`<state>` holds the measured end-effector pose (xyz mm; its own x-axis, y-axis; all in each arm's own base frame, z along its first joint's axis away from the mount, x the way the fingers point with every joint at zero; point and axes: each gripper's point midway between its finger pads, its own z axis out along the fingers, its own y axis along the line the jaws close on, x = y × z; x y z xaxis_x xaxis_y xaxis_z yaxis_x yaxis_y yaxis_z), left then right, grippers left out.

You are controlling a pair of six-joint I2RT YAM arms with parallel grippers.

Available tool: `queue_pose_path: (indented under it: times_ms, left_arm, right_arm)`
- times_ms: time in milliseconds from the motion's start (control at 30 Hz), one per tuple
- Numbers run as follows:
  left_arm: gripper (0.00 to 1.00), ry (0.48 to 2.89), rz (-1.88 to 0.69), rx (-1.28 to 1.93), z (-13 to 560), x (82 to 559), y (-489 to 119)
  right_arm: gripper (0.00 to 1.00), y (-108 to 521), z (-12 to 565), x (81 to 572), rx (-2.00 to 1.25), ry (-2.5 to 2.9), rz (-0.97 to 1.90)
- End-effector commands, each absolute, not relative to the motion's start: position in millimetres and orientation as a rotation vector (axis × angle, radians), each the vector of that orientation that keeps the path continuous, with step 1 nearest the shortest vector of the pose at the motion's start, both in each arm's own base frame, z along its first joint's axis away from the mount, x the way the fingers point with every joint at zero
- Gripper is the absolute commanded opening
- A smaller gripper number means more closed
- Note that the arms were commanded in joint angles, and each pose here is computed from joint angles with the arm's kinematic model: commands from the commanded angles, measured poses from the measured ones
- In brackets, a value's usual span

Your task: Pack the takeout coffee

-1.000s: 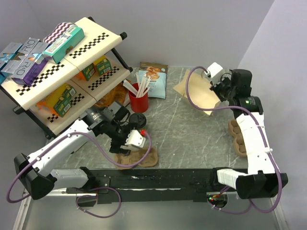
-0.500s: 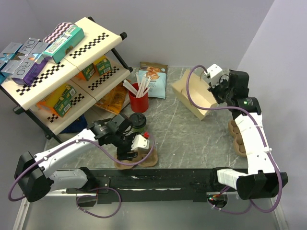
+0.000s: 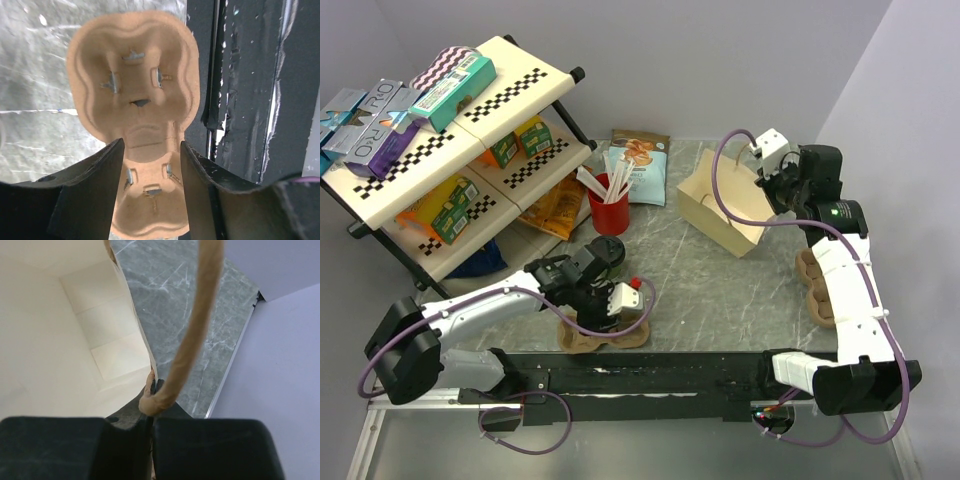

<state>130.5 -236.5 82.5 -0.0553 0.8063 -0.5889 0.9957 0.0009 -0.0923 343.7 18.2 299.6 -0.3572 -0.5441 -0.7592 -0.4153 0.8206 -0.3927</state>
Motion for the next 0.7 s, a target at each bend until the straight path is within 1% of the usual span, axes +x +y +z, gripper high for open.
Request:
queue_pose_path:
  times_ms: [0,367,533,600,667]
  left_arm:
    - [0.55,1.937,-0.659,1.834,71,132,-237]
    - [0.49,1.963,-0.57,1.82,53,135,-234]
    - [0.5,1.956,-0.541,1.843,49,133,-230]
    - [0.53,1.964,-0.511,1.851,46,133,-227]
    - [0.51,1.975,-0.497,1.844,44,134,-226]
  right_arm:
    - [0.0,17,332,345,-0.665,1.919,-0.198]
    - [0.0,19,332,341,-0.645,1.923,-0.175]
    - [0.0,19,331,340,-0.641,1.925,-0.172]
    - [0.0,19,330,340,-0.639,1.926,-0.169]
    - [0.0,19,328,339,-0.636,1.93,-0.165]
